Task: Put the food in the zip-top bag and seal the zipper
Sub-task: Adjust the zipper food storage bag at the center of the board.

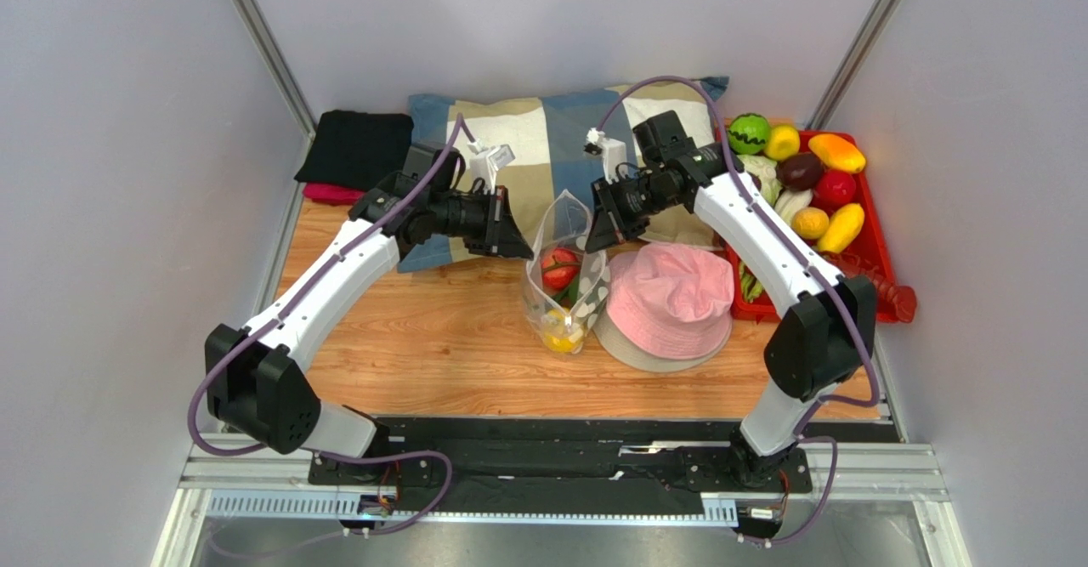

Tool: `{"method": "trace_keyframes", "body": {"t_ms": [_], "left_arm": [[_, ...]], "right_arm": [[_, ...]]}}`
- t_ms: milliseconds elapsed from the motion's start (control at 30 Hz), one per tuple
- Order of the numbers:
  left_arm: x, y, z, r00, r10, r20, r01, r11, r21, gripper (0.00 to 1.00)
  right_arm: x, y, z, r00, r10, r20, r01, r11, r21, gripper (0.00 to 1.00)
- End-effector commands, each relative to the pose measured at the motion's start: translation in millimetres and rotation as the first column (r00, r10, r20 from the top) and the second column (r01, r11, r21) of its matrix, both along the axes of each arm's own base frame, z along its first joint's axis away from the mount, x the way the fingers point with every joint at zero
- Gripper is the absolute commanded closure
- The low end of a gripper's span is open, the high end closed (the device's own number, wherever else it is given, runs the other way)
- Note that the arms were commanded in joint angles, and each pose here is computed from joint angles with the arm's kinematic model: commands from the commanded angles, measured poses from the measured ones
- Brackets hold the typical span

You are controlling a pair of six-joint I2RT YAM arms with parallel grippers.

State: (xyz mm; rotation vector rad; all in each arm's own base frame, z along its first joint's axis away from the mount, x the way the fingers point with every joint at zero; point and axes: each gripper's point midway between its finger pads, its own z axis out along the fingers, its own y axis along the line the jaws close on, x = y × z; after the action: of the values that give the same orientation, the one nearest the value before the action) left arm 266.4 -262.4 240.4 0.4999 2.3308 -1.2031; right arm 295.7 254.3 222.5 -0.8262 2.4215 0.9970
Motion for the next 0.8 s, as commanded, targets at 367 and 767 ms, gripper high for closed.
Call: {"method": "trace_keyframes", "body": {"t_ms": [367,767], "left_arm": [[6,-8,14,1.000,-0.002,-0.007,0.002,0.999,-0.036,1.00],[10,-10,18,1.000,0.003,0.007,-0.003,0.999,-0.046,1.00]], "right_arm": [[70,-83,74,0.953,-0.171,0.250,0.162,0.985,0.055,0.17],[186,-283,37,0.608,-0.649,0.457,0.776,0.606,-0.173,0.16]]}}
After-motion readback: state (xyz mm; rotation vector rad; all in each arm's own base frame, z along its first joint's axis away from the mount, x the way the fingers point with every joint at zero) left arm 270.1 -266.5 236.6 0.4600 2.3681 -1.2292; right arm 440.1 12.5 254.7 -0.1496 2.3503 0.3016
